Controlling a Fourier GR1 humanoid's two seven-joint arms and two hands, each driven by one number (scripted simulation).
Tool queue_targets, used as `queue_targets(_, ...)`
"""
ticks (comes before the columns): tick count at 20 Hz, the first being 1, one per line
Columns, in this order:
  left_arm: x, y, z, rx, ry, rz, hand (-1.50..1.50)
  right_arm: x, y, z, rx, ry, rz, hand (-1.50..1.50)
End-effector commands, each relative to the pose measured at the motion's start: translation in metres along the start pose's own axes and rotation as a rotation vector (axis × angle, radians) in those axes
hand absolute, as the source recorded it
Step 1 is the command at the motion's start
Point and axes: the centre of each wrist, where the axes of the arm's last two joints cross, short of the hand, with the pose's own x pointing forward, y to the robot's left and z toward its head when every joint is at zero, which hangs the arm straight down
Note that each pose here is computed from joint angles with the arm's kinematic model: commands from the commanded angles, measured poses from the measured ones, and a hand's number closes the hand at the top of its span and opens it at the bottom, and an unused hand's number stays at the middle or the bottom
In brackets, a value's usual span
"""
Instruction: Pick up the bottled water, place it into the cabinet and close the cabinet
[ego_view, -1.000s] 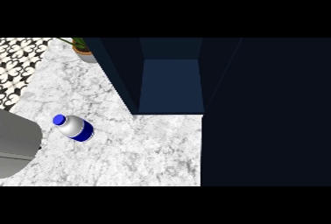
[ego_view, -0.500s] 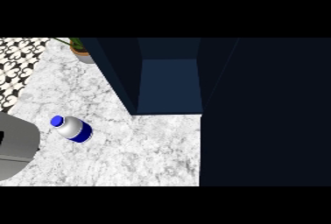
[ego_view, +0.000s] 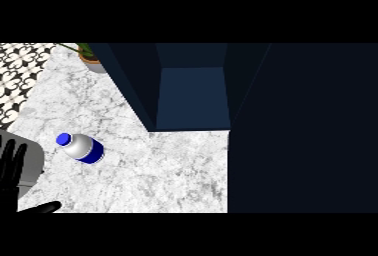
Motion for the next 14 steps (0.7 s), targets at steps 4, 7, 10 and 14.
queue_targets(4, -0.054, 0.015, -0.012, 0.013, 0.061, -0.026, -1.50, 0.035, 0.001, 0.014, 0.020, -0.070, -0.001, -1.50)
queue_targets(7, -0.065, 0.028, -0.022, 0.008, 0.082, -0.029, -1.50, 0.047, 0.007, 0.015, 0.028, -0.070, 0.014, -1.50)
queue_targets(10, -0.079, 0.027, -0.036, 0.018, 0.073, -0.023, -1.50, 0.044, 0.006, 0.015, 0.012, -0.081, -0.011, -1.50)
queue_targets(14, -0.110, 0.027, -0.025, 0.019, 0.109, -0.008, -1.50, 0.054, 0.006, 0.023, 0.048, -0.062, 0.021, -1.50)
